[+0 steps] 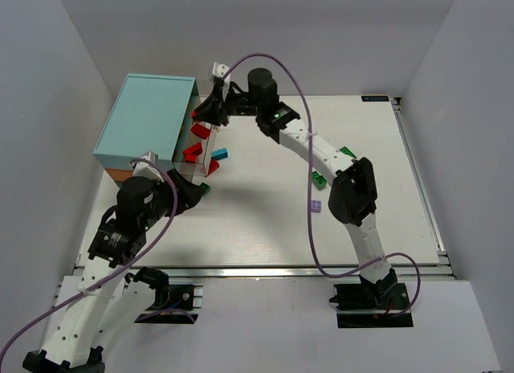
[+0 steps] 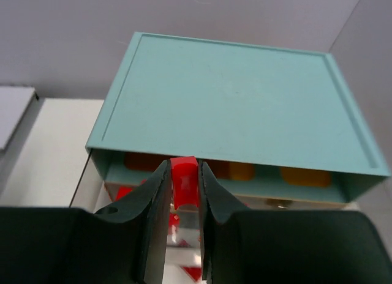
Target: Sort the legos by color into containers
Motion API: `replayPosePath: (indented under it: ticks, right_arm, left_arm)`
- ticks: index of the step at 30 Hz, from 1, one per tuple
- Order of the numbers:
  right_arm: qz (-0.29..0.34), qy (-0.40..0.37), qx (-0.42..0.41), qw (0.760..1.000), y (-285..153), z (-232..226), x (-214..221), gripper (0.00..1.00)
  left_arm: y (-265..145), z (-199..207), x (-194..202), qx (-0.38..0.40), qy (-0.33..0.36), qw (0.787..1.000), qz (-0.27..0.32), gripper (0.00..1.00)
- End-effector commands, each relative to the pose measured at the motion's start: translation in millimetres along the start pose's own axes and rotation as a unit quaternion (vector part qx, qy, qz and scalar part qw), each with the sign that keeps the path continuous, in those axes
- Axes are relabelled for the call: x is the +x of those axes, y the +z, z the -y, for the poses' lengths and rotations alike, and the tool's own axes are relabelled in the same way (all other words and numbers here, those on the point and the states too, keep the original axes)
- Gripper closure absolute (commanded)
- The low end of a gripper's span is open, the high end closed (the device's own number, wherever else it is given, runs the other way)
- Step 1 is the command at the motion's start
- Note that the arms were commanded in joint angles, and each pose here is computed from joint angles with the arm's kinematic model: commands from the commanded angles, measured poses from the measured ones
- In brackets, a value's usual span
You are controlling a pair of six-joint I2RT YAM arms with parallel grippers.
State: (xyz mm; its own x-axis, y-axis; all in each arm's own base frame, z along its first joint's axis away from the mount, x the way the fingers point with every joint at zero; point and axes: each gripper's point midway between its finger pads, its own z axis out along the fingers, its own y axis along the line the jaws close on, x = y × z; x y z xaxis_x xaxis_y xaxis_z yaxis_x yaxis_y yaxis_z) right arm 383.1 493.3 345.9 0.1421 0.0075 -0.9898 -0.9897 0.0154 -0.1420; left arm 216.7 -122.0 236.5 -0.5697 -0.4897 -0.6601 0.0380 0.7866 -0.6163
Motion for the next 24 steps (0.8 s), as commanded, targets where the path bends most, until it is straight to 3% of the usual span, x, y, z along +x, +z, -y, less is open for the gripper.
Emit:
replayPosePath:
  ticks: [1,3,4,7,9,13,16,17,18,19,20,21,22,24]
  right_arm:
    - [0.057,0.023,0.031,0.998,22.4,5.0,-21.6,0.91]
    - [0.06,0.028,0.036,0.997,29.9,3.9,-12.4,0.84]
    - [0.054,0.032,0.038,0.997,32.1,2.8,-4.7,0.71]
    - [0.05,0.035,0.033,0.998,31.0,2.8,0.6,0.47]
    - [0.055,0.033,0.024,0.998,27.6,1.9,-6.3,0.4]
    - [0.095,0.009,0.02,0.995,7.5,3.5,-51.3,0.39]
    - [0.123,-0.017,0.019,0.992,-21.5,5.2,-87.7,0.45]
    - [0.111,0.003,0.015,0.994,-32.0,7.1,-69.5,0.5]
    - [0.11,0.006,0.014,0.994,-41.8,4.4,-69.1,0.65]
    - [0.125,-0.019,0.025,0.992,-65.4,4.8,-89.6,0.73]
    - [0.094,0.017,0.031,0.995,-78.2,5.0,-43.5,0.81]
    - [0.088,0.015,0.036,0.995,-89.9,1.5,-34.0,0.94]
    - [0.086,-0.003,0.055,0.995,-116.2,4.2,-37.1,1.0]
    - [0.033,-0.021,0.045,0.998,-133.0,-11.9,22.2,1.0]
  left_arm:
    - [-4.2,0.6,-5.0,0.001,-0.002,1.0,0.016,0.22]
    - [-6.4,0.2,-5.5,-0.003,-0.001,1.0,0.016,0.23]
    - [-7.6,-1.0,-4.4,-0.005,-0.002,1.0,0.014,0.22]
    - [-10.8,-1.9,-5.6,-0.007,-0.002,1.0,0.019,0.22]
    - [-12.1,-3.1,-3.5,-0.008,-0.003,1.0,0.017,0.22]
    - [-12.9,-4.9,-0.8,-0.01,-0.005,1.0,0.013,0.22]
    - [-13.7,-6.4,0.0,-0.012,-0.003,1.0,0.013,0.22]
    - [-14.0,-6.1,0.0,-0.011,-0.003,1.0,0.013,0.23]
    - [-14.2,-7.1,0.7,-0.013,-0.002,1.0,0.012,0.23]
    - [-13.6,-7.5,1.5,-0.014,-0.001,1.0,0.01,0.24]
    - [-13.4,-8.2,2.2,-0.014,-0.001,1.0,0.01,0.25]
    - [-13.2,-8.6,3.2,-0.014,-0.002,1.0,0.009,0.29]
    - [-11.8,-10.6,6.2,-0.015,-0.004,1.0,0.006,0.31]
    - [-11.4,-9.7,8.2,-0.008,-0.006,1.0,0.006,0.36]
